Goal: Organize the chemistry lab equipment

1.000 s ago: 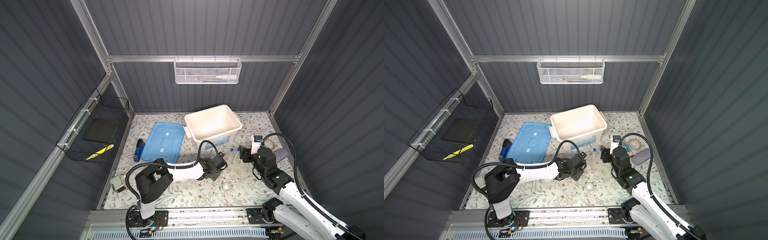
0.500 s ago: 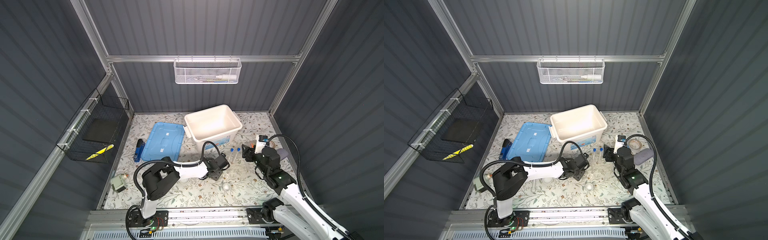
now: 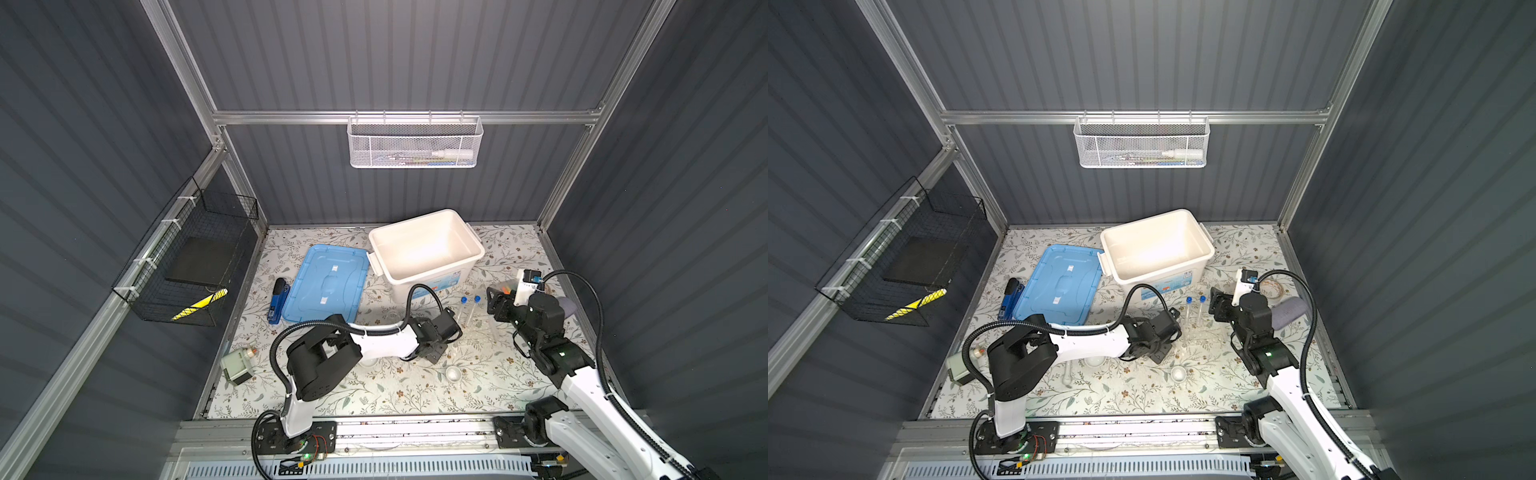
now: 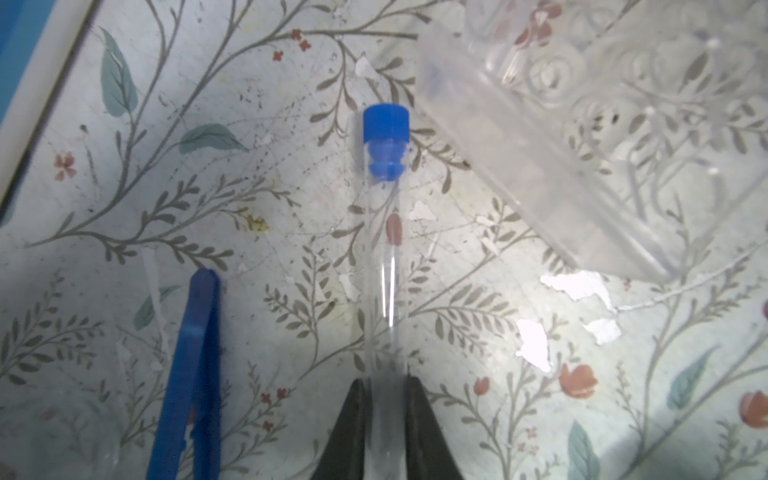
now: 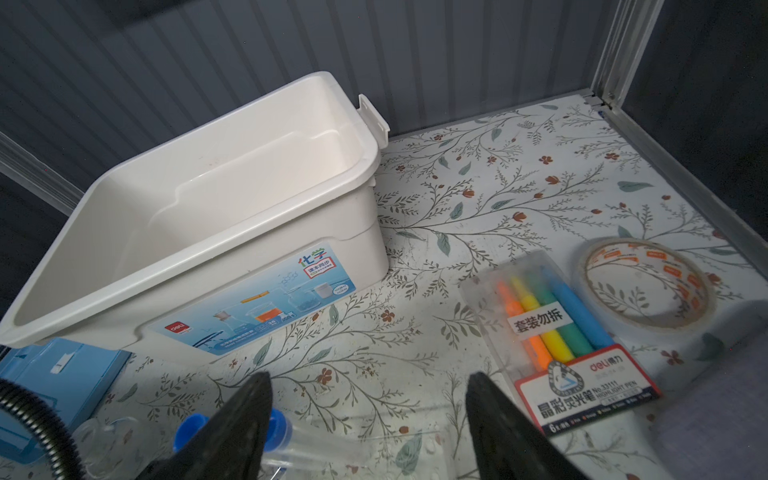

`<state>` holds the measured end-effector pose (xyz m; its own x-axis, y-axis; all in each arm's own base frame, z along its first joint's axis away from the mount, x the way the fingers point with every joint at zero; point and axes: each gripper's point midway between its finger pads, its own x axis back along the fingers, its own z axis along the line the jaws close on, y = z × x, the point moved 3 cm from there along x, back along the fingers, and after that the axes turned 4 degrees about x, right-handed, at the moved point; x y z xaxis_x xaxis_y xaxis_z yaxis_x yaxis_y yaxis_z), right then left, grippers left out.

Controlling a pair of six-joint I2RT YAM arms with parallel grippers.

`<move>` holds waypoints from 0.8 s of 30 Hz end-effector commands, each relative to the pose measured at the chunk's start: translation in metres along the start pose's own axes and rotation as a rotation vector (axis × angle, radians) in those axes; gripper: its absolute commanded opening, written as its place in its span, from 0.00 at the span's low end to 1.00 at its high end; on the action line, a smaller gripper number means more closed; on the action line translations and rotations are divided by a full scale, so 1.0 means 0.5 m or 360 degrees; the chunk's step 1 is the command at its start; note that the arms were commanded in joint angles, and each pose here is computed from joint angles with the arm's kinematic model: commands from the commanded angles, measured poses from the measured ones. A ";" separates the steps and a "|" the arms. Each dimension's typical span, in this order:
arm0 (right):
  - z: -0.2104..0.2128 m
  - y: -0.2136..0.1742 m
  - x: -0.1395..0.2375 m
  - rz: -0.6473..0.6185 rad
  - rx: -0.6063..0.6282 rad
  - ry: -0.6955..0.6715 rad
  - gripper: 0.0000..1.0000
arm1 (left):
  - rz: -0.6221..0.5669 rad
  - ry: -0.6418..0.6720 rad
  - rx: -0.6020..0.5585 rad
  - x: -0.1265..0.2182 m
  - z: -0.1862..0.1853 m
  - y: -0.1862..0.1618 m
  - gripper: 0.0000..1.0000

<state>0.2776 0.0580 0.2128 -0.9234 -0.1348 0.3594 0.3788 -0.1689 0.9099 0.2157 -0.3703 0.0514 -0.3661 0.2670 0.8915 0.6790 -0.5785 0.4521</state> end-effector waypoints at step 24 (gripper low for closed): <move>-0.017 -0.002 -0.101 0.0300 -0.0563 0.0454 0.71 | -0.0322 0.0099 -0.0183 0.029 0.084 0.152 0.16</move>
<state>0.3172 0.0489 0.1758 -0.8132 -0.3636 0.4544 0.5782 -0.4157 0.7020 0.2752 -0.3616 0.0804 -0.4921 0.2768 0.8254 0.5959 -0.5841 0.5511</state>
